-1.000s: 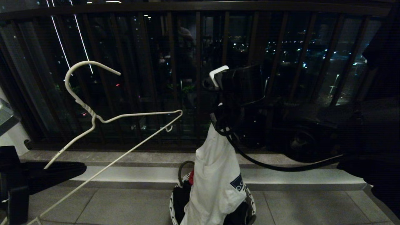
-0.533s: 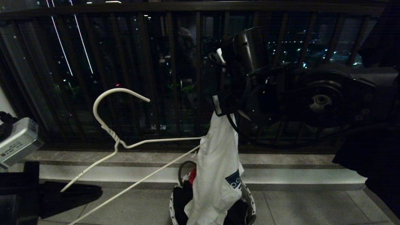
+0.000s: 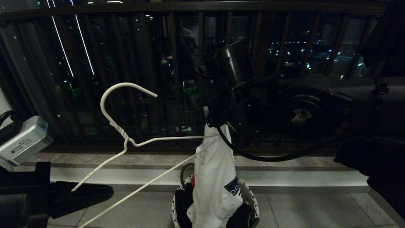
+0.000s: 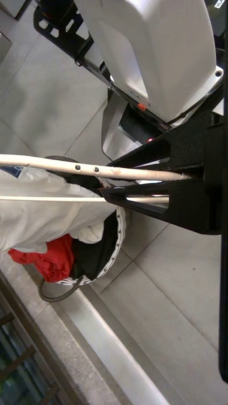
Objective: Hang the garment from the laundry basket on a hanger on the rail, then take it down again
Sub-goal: Hang the clothes on the clothes rack
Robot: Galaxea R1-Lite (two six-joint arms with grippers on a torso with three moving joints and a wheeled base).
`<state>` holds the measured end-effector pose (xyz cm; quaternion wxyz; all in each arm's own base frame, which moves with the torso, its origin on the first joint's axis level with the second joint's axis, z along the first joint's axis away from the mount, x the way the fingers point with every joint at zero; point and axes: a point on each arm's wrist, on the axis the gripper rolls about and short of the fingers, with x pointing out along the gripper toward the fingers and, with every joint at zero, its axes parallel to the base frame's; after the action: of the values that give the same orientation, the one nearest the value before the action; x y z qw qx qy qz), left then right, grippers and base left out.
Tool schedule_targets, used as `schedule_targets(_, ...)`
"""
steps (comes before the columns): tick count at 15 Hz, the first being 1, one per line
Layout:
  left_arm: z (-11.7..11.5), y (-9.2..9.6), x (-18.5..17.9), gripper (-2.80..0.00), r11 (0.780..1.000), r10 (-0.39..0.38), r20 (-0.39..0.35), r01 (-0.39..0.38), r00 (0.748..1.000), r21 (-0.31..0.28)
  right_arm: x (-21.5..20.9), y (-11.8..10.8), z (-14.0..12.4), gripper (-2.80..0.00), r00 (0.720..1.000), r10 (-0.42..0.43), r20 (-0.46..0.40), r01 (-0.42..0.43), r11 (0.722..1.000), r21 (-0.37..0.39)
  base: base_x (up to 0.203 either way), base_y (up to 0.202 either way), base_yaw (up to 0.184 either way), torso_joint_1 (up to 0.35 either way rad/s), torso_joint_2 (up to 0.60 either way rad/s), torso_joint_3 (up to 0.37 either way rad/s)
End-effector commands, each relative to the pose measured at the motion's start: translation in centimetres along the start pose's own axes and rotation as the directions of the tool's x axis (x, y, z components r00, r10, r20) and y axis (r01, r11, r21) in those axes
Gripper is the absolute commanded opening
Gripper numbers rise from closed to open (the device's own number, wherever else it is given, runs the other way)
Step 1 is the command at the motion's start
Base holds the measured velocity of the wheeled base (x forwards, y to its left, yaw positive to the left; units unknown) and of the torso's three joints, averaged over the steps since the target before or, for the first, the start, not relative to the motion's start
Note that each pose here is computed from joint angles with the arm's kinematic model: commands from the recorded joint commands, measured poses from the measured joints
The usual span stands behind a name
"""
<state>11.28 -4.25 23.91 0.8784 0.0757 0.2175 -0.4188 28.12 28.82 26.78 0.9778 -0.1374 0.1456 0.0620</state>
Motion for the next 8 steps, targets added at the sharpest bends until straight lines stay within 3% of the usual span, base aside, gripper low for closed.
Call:
schedule_targets(1,-0.1,0.3,0.6,-2.8,1.0,-0.004,-0.022,0.004,1.0,-0.014,0.0,0.6,-0.2,-2.8,1.0,0.006,-0.004,-0.006,1.0,-0.009,0.0,0.0,0.0,0.0,0.0,0.0)
schedule_targets(5,0.1,0.9,1.2,-2.8,1.0,0.018,-0.023,-0.019,1.0,-0.012,-0.6,1.3,-0.2,-2.8,1.0,0.026,0.002,-0.026,1.0,-0.015,0.0,0.0,0.0,0.0,0.0,0.0)
schedule_targets(7,0.2,1.4,1.7,-2.8,0.996,0.085,-0.012,-0.085,0.996,-0.01,-1.1,1.8,-0.3,-2.8,0.999,0.037,0.0,-0.037,0.999,-0.024,0.0,0.0,0.0,0.0,0.0,0.0)
schedule_targets(8,0.4,1.6,1.8,-2.8,0.992,0.117,-0.01,-0.117,0.993,-0.036,-1.1,1.8,-0.4,-2.8,0.999,0.038,-0.005,-0.038,0.999,-0.029,0.0,0.0,0.0,0.0,0.0,0.0)
